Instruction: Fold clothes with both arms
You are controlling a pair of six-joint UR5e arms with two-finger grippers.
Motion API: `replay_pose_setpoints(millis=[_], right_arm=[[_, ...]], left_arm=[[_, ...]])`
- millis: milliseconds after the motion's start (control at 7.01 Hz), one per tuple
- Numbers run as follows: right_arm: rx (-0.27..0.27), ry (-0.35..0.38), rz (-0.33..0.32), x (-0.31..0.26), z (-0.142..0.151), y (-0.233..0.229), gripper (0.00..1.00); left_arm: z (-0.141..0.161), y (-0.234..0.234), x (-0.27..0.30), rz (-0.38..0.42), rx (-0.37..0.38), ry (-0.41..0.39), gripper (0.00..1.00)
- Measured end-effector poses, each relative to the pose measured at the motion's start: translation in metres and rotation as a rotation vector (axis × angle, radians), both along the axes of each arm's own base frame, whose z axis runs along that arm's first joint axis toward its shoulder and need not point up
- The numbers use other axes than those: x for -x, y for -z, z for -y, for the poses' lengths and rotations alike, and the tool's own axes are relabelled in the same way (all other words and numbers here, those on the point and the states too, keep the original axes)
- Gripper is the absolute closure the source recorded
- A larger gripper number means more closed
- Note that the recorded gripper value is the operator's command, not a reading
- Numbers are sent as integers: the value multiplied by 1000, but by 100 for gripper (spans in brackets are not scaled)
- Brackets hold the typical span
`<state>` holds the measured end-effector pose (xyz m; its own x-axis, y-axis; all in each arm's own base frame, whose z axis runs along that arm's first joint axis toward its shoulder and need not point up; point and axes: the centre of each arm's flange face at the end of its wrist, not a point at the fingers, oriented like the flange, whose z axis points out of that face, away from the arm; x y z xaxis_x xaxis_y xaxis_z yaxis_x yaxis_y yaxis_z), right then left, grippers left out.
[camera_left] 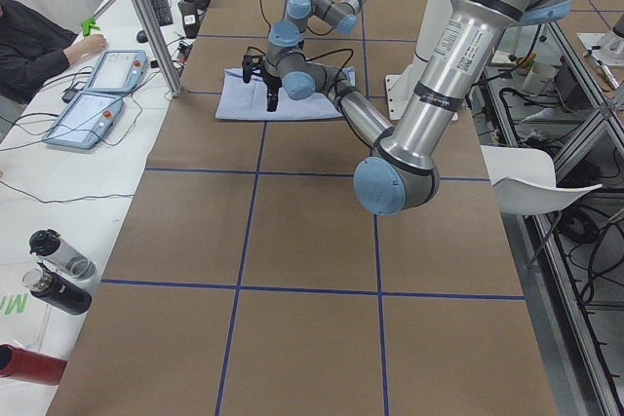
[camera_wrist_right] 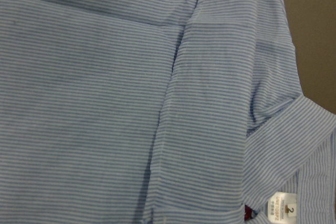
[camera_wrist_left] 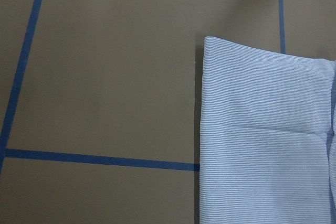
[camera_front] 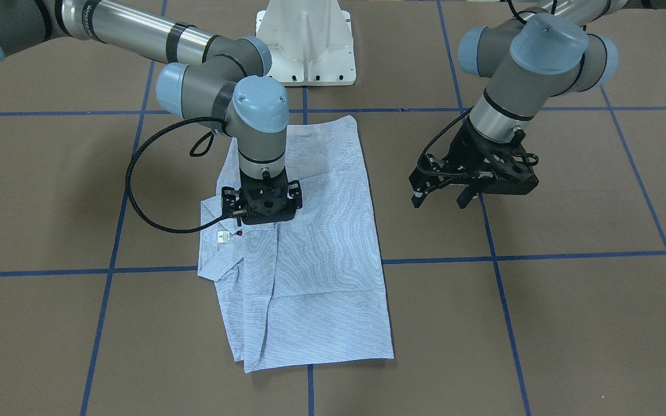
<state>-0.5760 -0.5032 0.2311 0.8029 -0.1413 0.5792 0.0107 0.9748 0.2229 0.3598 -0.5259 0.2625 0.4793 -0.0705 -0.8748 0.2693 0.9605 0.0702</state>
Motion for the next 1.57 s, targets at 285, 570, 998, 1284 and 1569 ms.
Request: replay_pose_setpoints(millis=[285, 570, 998, 1284, 1569], right_arm=[[7, 9, -19, 7, 0, -9, 0], [3, 18, -43, 16, -5, -17, 0], [7, 34, -82, 19, -4, -27, 0], [8, 48, -124, 12, -1, -30, 0], [12, 65, -175, -9, 6, -29, 0]], left_arm=[[0, -2, -3, 0, 3, -2, 0], [0, -3, -4, -1, 2, -4, 0], [-4, -3, -12, -2, 3, -15, 0], [-6, -2, -15, -3, 3, -21, 0], [-7, -1, -15, -5, 1, -22, 0]])
